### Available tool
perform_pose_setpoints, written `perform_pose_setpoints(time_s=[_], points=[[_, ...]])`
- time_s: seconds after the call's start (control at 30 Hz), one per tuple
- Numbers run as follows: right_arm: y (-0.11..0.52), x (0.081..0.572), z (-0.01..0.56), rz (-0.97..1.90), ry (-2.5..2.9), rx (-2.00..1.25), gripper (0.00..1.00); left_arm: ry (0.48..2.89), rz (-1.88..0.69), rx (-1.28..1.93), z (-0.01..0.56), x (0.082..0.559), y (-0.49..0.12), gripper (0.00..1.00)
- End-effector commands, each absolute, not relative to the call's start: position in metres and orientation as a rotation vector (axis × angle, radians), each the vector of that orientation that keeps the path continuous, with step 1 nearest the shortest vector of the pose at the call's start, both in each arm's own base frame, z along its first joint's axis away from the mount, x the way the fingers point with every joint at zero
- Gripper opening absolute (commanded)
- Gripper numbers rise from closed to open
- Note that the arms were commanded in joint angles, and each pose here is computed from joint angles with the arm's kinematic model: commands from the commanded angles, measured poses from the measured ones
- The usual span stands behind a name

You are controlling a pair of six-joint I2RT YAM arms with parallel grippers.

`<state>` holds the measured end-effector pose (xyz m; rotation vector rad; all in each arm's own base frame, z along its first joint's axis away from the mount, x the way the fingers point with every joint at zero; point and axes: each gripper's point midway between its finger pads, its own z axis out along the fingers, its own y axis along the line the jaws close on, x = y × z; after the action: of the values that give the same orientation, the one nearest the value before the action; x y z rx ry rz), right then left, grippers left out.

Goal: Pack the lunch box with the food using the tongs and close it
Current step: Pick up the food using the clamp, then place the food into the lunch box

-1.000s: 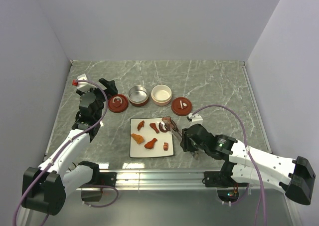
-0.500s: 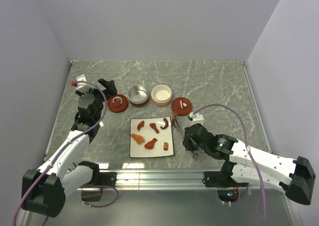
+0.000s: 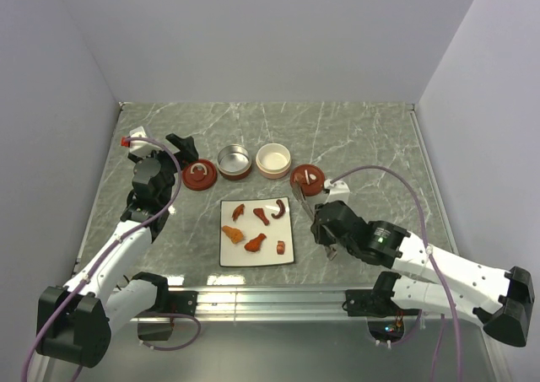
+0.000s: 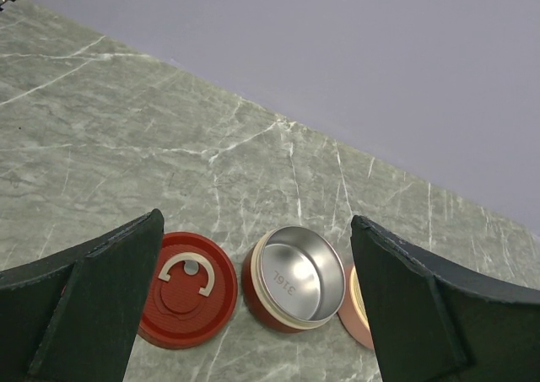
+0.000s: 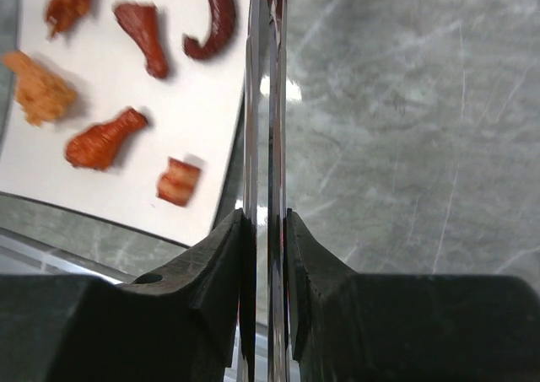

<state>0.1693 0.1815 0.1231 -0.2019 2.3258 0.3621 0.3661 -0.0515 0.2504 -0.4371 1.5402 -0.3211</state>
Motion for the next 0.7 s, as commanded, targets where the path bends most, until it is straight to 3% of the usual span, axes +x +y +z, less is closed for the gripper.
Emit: perform_pose_setpoints(time_s=[0.0,0.27,0.67], points=[[0.195,0.192,0.168,0.380,2.193,-0.187,0.12,1.491,-0.352,-0.426,0.266,0.366,-0.053,0.99],[0.231,0.231,0.202,0.341,2.117,-0.260,0.12,1.490,-0.349,-0.429,0.266,0.366,-0.051,1.00],[0.255,0.295,0.172,0.328,2.199,-0.310,0.13,1.494,-0.350,-0.431,0.263,0.367,-0.050,1.00]])
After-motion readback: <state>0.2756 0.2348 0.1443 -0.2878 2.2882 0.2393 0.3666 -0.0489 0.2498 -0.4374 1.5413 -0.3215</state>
